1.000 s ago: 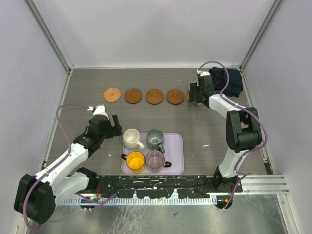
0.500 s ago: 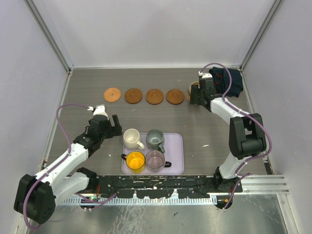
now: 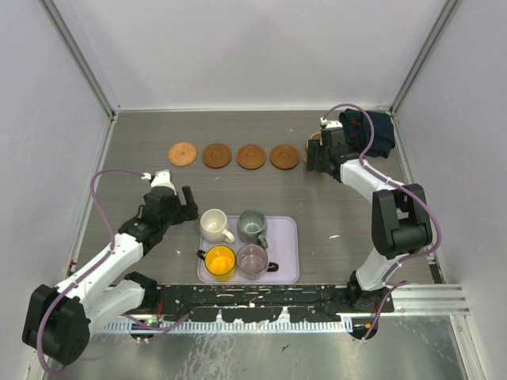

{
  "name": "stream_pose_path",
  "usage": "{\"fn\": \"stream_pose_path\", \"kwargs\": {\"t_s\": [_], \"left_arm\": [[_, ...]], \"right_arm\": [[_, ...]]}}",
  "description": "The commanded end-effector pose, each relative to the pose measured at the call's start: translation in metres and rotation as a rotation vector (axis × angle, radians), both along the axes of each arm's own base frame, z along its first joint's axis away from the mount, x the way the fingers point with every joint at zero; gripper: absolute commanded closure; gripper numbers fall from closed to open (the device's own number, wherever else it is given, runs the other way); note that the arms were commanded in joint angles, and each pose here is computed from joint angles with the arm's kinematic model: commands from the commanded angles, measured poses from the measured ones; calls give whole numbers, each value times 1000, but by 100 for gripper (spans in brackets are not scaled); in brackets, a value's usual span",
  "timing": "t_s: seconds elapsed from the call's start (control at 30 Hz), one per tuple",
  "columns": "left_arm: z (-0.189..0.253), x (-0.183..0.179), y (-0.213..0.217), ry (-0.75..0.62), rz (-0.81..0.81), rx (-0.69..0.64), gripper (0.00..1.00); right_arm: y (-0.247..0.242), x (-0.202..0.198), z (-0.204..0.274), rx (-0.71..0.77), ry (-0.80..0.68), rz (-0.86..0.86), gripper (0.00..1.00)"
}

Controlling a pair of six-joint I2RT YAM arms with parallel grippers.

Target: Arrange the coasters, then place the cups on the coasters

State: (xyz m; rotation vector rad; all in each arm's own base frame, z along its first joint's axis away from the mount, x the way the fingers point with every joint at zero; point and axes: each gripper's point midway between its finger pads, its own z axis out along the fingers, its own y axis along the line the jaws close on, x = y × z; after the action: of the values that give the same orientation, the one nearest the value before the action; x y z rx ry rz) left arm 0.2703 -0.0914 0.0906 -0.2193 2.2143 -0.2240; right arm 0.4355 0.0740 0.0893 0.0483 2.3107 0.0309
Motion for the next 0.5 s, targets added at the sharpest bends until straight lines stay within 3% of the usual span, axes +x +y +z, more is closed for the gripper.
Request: {"fn": "stream_pose_path", "kwargs": {"t_s": [0.0, 0.27, 0.47], "left_arm": [[19, 10, -4, -75, 10, -33, 7], [17, 9, -4, -72, 11, -37, 7], [16, 8, -4, -69, 11, -35, 7]], "right_arm": [[11, 8, 13, 29, -51, 16, 31], [10, 5, 10, 14, -40, 12, 31], [-4, -2, 11, -12, -47, -84, 29]]}}
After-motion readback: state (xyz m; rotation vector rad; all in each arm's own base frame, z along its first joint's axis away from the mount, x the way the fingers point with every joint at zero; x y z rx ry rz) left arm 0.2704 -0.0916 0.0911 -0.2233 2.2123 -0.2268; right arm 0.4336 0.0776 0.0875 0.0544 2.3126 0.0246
